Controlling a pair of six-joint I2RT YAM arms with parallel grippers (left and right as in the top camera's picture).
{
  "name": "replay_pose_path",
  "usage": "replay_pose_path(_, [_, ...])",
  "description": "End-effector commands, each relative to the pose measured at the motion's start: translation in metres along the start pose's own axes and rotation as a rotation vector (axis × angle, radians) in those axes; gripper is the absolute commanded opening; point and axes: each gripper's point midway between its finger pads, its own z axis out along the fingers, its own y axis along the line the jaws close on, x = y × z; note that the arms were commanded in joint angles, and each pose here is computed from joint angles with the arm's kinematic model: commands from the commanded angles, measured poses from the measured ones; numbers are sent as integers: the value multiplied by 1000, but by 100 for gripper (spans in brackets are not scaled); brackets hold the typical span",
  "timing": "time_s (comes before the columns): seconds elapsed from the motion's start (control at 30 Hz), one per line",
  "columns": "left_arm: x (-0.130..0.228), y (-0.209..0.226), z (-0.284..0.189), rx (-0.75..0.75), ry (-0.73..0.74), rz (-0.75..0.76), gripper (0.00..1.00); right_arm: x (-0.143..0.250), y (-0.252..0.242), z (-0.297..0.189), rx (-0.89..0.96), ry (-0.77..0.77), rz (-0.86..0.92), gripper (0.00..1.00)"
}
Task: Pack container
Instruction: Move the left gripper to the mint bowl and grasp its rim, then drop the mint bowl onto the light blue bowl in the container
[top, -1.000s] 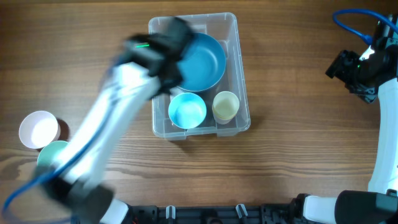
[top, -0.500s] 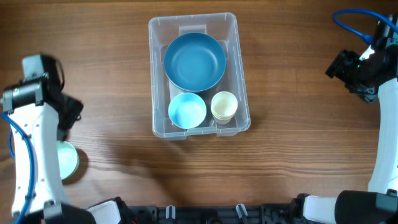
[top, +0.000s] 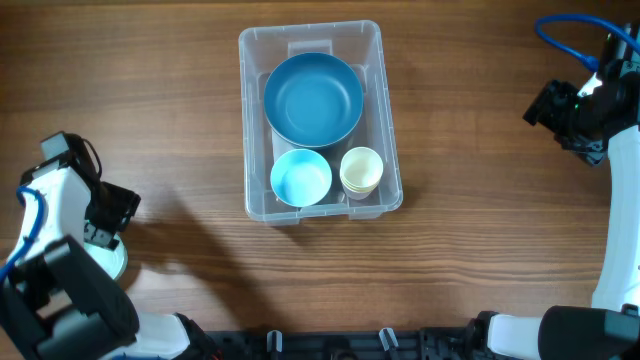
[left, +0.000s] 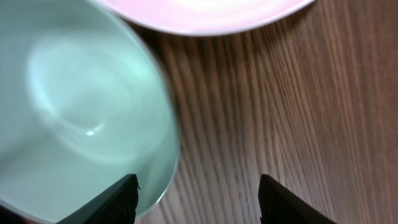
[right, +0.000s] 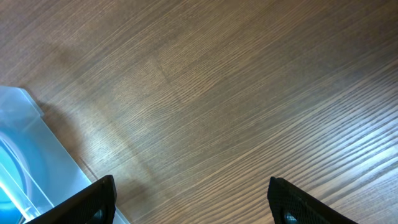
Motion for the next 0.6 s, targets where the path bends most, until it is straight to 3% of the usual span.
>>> replay_pose_path(0.0, [2,5,18,-51,28,18,63,1,0,3,0,12,-9,79])
replay_pose_path(0.1, [1,2,25,-52,33,34,60,1,0,3,0,11,-9,79])
replay_pose_path(0.13, [0,1,27,-48,35,33,53,1,0,3,0,11,-9,79])
replay_pose_path(0.17, [0,0,27,-46,33,33,34,1,0,3,0,11,-9,79])
replay_pose_path(0.2, [0,-1,27,-41,31,33,27,1,0,3,0,11,-9,79])
replay_pose_path(0.3, [4,-11,27,3,54,38,18,1,0,3,0,11,-9,79])
replay_pose_path(0.37, [8,-16,26,18,61,51,6,1,0,3,0,11,-10,79])
replay_pose_path(0.57, [22,-39,-3,50,22,154,4,1,0,3,0,10,-9,79])
